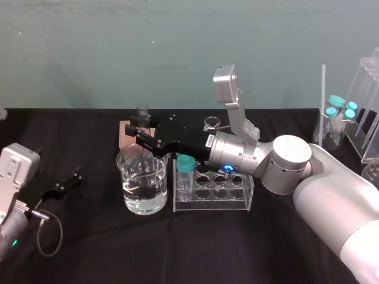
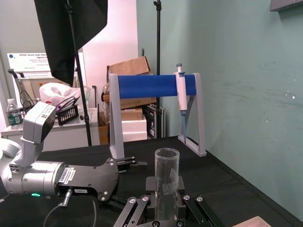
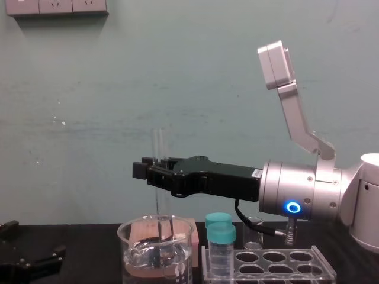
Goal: Hold the test tube with one hand and immerse one end into the beaker, then return it to the test tube rack.
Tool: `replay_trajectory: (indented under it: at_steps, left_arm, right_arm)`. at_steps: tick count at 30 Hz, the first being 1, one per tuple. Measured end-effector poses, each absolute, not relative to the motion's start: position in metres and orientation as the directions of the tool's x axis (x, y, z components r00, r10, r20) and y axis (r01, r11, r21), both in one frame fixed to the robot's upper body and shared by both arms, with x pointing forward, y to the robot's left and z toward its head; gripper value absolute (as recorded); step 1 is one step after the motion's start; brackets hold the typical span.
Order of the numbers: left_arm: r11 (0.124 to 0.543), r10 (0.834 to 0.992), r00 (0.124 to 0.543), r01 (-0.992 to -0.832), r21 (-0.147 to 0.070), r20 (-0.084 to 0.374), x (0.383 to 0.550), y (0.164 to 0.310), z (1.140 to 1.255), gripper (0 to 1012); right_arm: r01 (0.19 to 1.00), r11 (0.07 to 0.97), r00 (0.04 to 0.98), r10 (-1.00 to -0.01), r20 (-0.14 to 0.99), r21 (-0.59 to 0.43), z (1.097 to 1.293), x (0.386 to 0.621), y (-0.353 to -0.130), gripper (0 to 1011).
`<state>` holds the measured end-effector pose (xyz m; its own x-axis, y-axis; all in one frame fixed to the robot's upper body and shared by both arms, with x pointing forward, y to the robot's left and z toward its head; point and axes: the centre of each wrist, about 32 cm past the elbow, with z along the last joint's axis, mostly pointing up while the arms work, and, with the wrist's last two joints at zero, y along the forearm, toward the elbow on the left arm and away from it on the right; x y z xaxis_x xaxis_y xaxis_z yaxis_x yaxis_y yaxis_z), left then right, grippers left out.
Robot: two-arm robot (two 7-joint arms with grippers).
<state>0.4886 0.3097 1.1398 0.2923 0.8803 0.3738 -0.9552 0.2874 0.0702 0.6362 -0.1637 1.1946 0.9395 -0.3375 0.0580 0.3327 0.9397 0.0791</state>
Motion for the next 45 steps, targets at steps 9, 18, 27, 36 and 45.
replay_trajectory:
  at_steps: [9,18,27,36,45]
  left_arm:
    - [0.287,0.88,0.292,-0.955,0.07,0.374,0.4886,0.3097,1.1398,1000]
    - [0.287,0.88,0.292,-0.955,0.07,0.374,0.4886,0.3097,1.1398,1000]
    - [0.287,0.88,0.292,-0.955,0.07,0.374,0.4886,0.3097,1.1398,1000]
    - [0.287,0.88,0.292,-0.955,0.07,0.374,0.4886,0.3097,1.1398,1000]
    - [0.287,0.88,0.292,-0.955,0.07,0.374,0.4886,0.3097,1.1398,1000]
  right_arm:
    - [0.333,0.94,0.939,-0.338,0.06,0.079,1.1952,0.6354,-0.165,241]
    - [0.332,0.94,0.94,-0.337,0.061,0.079,1.1953,0.6347,-0.1652,242]
    - [0.329,0.941,0.94,-0.334,0.063,0.081,1.1956,0.6331,-0.1658,241]
    - [0.328,0.941,0.941,-0.333,0.06,0.081,1.1954,0.6317,-0.1661,242]
    - [0.33,0.94,0.94,-0.335,0.059,0.081,1.1953,0.6314,-0.1659,242]
